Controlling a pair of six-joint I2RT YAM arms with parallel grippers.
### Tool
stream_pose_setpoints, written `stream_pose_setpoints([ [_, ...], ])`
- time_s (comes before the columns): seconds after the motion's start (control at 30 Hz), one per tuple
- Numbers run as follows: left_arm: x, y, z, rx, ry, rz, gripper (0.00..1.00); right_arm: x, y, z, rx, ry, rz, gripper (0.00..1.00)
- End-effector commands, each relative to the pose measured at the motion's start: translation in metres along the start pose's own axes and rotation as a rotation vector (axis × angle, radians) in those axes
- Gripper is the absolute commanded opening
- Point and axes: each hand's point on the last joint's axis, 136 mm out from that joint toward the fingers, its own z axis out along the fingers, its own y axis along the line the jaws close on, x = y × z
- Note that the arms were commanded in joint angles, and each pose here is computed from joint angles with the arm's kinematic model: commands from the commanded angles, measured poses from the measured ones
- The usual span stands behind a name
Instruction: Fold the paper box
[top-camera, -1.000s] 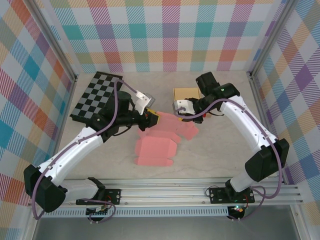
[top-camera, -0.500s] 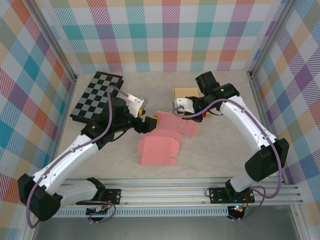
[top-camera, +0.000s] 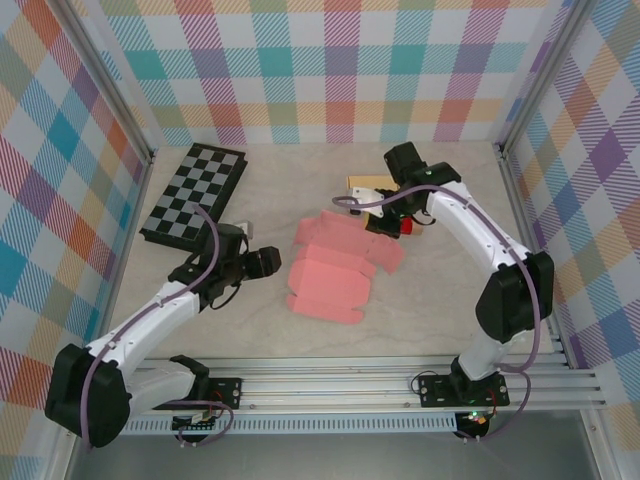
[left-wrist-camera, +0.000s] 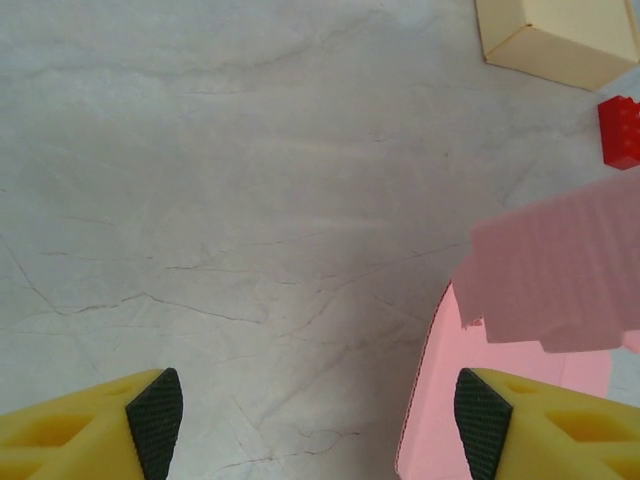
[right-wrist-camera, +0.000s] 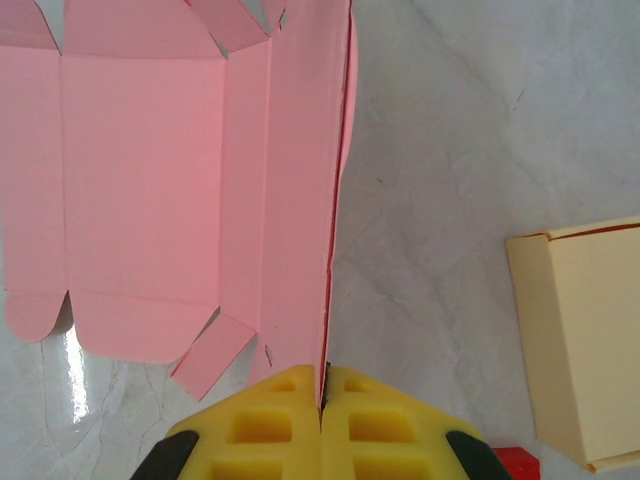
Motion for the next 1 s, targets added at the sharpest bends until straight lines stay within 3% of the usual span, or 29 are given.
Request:
stream_pose_setpoints([
  [0.0,-0.037,-0.005,-0.017,-0.002,-0.134,0.013,0.75,0.001,0.0,0.003,-0.015,0.012,0.013,0.0],
  [0.13,-0.047,-0.011,-0.015,0.015,-0.165,0.1,0.75,0.013,-0.001,0.017,0.007,0.04,-0.027,0.0],
  [0.3,-0.034,-0.023,0.0,0.137,-0.163,0.09,0.72,0.017,-0.007,0.033,0.145,0.037,-0.175,0.0],
  [0.4,-0.024,-0.019,0.005,0.142,-0.154,0.095,0.71,0.018,-0.013,0.036,0.208,0.038,-0.202,0.0],
  [0.67,0.002,-0.02,0.024,0.179,-0.085,0.103,0.64,0.023,-0.018,0.047,0.314,0.086,-0.293,0.0],
  [0.97,0.019,-0.033,0.043,0.18,-0.005,0.223,0.6,0.012,-0.017,0.04,0.412,0.054,-0.381,0.0],
])
